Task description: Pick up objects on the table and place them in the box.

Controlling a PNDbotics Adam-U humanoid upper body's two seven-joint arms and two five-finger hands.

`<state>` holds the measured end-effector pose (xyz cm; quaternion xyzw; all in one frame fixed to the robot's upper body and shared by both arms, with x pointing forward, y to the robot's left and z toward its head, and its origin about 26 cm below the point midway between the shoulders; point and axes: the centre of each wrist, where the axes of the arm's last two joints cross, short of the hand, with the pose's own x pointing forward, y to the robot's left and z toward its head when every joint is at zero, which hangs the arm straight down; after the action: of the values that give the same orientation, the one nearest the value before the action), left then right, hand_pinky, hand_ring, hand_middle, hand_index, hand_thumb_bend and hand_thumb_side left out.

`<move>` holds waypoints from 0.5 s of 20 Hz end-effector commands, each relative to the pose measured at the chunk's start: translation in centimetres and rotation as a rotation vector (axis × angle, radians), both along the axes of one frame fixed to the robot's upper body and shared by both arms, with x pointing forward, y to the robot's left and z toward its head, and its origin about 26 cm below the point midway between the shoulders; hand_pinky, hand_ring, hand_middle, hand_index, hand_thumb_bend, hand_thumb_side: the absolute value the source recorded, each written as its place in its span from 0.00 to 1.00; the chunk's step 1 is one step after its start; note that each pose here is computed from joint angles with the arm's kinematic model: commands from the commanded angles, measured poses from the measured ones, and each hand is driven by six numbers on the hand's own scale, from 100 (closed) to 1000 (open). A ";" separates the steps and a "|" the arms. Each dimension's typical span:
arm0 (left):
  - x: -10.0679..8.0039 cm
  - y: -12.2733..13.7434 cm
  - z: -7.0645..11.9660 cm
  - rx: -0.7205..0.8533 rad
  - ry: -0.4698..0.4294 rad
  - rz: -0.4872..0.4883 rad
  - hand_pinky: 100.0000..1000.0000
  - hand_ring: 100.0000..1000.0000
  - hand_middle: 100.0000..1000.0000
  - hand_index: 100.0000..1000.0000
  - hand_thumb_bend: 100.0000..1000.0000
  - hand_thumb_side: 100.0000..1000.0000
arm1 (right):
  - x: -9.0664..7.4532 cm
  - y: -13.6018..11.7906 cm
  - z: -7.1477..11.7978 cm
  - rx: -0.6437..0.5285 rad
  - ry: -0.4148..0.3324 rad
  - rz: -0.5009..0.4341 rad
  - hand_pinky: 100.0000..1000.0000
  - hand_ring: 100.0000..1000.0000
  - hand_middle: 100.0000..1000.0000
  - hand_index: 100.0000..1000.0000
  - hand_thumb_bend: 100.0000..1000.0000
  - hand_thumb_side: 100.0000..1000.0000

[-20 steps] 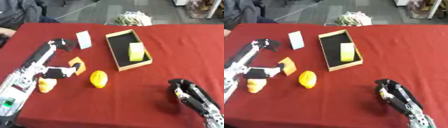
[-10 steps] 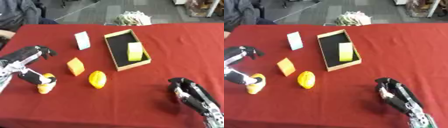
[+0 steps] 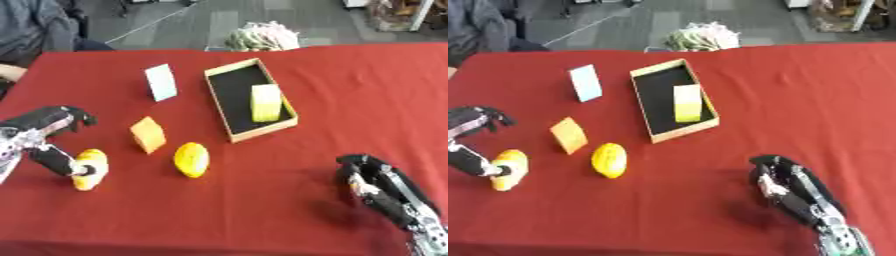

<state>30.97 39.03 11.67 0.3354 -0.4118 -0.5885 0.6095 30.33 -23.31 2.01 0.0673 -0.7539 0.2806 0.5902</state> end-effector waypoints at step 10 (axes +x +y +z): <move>0.8 1.0 -1.0 -0.002 0.064 -0.001 0.81 0.71 0.73 0.84 0.57 0.11 | 0.2 -0.2 1.4 0.019 -0.051 0.004 0.69 0.55 0.49 0.70 0.00 0.39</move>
<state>31.54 39.53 9.75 0.3053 -0.3939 -0.5971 0.6286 30.35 -23.35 2.41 0.0707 -0.7611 0.2755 0.5830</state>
